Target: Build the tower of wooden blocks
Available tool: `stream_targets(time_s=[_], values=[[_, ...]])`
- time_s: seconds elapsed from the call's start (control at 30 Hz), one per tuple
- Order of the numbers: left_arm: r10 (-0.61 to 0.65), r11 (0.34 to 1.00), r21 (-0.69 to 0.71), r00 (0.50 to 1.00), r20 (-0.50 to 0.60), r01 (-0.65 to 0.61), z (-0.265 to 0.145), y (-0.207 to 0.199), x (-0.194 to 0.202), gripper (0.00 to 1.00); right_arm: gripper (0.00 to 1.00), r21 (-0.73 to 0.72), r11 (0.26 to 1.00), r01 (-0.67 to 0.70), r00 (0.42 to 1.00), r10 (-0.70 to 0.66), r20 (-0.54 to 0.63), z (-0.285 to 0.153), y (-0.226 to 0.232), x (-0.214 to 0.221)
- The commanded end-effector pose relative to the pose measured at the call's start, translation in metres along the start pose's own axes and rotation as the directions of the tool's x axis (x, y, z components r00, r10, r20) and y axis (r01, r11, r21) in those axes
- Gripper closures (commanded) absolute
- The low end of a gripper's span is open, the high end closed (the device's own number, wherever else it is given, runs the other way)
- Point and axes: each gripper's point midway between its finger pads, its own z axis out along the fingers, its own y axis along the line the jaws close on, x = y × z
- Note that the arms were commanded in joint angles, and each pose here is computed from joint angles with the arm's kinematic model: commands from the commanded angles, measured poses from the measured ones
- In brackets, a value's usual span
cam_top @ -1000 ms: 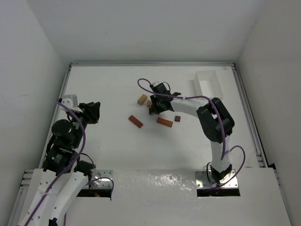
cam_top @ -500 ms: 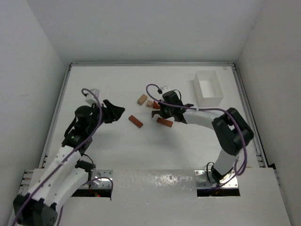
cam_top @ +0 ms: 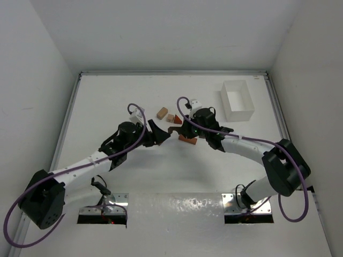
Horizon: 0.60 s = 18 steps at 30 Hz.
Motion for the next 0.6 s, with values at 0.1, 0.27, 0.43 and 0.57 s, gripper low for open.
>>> stream_targets(time_s=[0.1,0.27,0.43,0.57], values=[[-0.011,0.999,0.048,0.991,0.131,0.005,0.019,-0.021,-0.031,0.36,0.94,-0.095,0.995,0.008,0.998,-0.003,0.061,-0.006,0.028,-0.015],[0.003,1.000,0.023,0.988,0.153,-0.007,0.029,-0.014,-0.035,0.39,0.94,-0.129,0.992,0.003,0.998,0.005,0.066,-0.009,0.036,-0.016],[0.000,0.999,0.042,0.989,0.146,-0.006,0.037,-0.015,-0.033,0.48,0.94,-0.158,0.987,-0.007,0.997,0.019,0.070,-0.011,0.041,-0.017],[-0.002,0.999,0.052,0.990,0.138,-0.005,0.041,-0.017,-0.032,0.48,0.94,-0.174,0.985,-0.015,0.997,0.028,0.072,-0.012,0.045,-0.017]])
